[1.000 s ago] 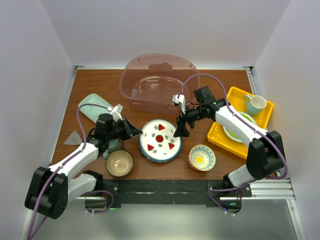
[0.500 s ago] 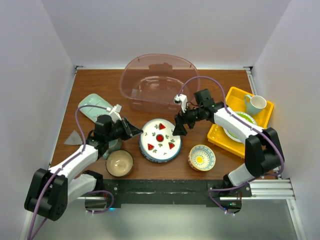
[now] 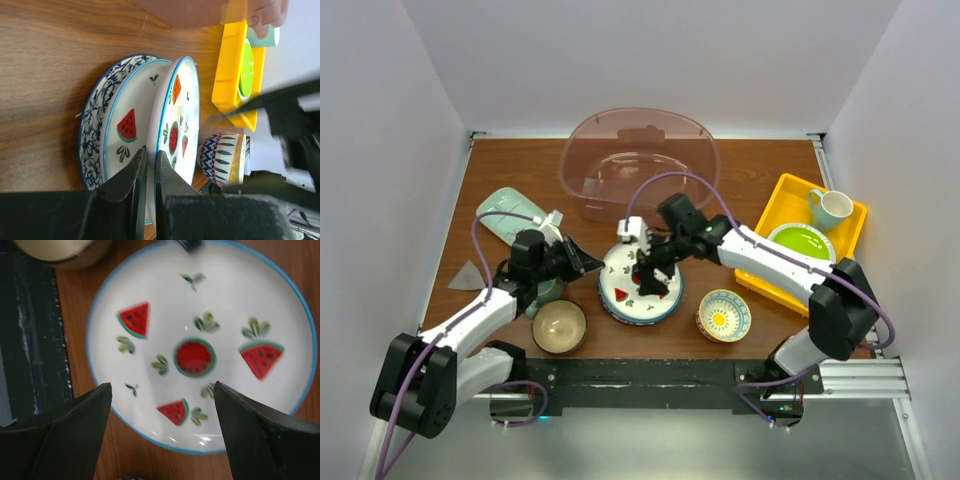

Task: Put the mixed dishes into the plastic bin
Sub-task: Pick up the plate at the center of the board.

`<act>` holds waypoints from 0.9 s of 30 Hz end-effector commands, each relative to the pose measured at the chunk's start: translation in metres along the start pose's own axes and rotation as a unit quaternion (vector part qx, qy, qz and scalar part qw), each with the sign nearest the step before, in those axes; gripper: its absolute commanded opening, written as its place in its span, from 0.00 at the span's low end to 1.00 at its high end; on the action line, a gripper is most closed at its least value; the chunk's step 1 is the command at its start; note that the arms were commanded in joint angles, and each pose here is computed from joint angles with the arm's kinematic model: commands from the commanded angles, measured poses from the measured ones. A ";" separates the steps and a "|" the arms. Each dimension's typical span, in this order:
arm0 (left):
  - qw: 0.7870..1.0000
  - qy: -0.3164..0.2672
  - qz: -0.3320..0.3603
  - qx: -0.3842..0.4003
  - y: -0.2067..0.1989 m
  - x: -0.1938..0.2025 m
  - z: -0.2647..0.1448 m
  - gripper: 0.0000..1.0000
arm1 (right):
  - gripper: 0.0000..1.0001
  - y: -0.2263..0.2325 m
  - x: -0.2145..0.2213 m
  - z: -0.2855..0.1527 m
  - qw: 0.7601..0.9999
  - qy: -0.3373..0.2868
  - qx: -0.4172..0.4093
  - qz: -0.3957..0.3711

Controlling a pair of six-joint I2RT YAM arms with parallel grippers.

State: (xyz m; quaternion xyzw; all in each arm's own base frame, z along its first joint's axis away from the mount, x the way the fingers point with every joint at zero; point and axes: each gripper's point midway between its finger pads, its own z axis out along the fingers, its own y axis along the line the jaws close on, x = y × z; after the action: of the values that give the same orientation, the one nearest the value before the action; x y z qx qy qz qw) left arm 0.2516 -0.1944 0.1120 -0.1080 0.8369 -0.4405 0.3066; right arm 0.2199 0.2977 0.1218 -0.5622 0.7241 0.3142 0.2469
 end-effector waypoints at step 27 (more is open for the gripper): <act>0.998 -0.038 -0.033 0.042 -0.031 -0.023 -0.003 0.00 | 0.74 0.060 -0.047 0.073 0.942 0.053 0.280 -0.175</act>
State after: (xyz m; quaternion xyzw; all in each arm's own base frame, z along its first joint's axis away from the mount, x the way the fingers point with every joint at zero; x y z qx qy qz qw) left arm 0.2524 -0.1906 0.1060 -0.1473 0.8409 -0.4316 0.2914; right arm 0.1707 0.3859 0.1102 -0.6208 0.6833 0.0301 0.3831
